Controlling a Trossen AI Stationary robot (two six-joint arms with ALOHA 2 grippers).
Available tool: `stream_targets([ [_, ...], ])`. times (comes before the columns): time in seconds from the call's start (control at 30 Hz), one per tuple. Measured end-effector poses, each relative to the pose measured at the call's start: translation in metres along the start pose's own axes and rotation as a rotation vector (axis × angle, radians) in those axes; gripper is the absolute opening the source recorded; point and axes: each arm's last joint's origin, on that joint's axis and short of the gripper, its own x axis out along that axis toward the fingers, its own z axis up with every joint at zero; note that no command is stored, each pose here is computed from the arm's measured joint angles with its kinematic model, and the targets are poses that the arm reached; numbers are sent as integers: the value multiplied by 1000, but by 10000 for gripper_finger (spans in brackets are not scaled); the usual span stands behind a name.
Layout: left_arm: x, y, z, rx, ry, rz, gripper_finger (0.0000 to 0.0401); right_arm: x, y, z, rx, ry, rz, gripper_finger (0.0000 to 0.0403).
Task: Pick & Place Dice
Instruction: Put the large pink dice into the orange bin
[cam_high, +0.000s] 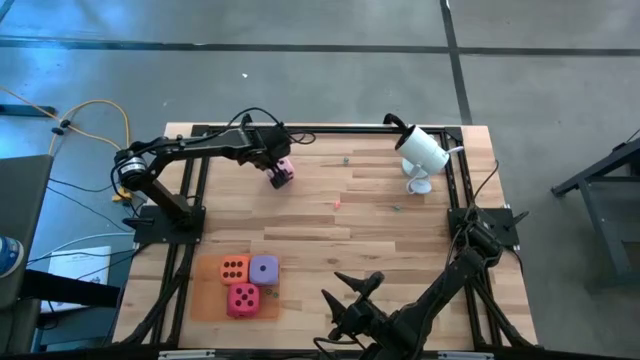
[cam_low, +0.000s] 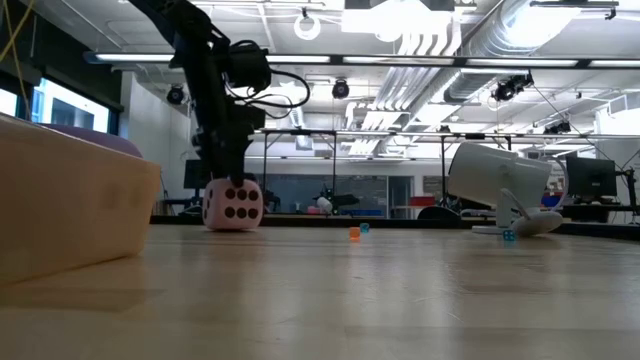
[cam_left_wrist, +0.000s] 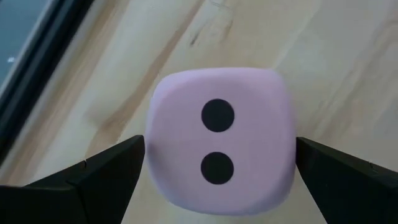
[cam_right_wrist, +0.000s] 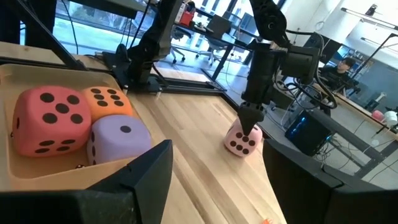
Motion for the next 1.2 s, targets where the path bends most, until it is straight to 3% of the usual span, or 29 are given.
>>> stream_targets([
  [0.4, -1, 2, 0, 15, -8, 49, 398, 1, 0, 0, 1, 1, -1, 239],
  [0.63, 2, 24, 0, -80, -1, 78, 398, 1, 1, 1, 19, 10, 13, 239],
  [0.83, 4, 39, 1, -127, -3, 0, 398, 1, 2, 1, 25, 11, 15, 239],
  [1.2, 23, 47, 2, -153, 37, 29, 398, 1, 2, 1, 25, 10, 15, 239],
])
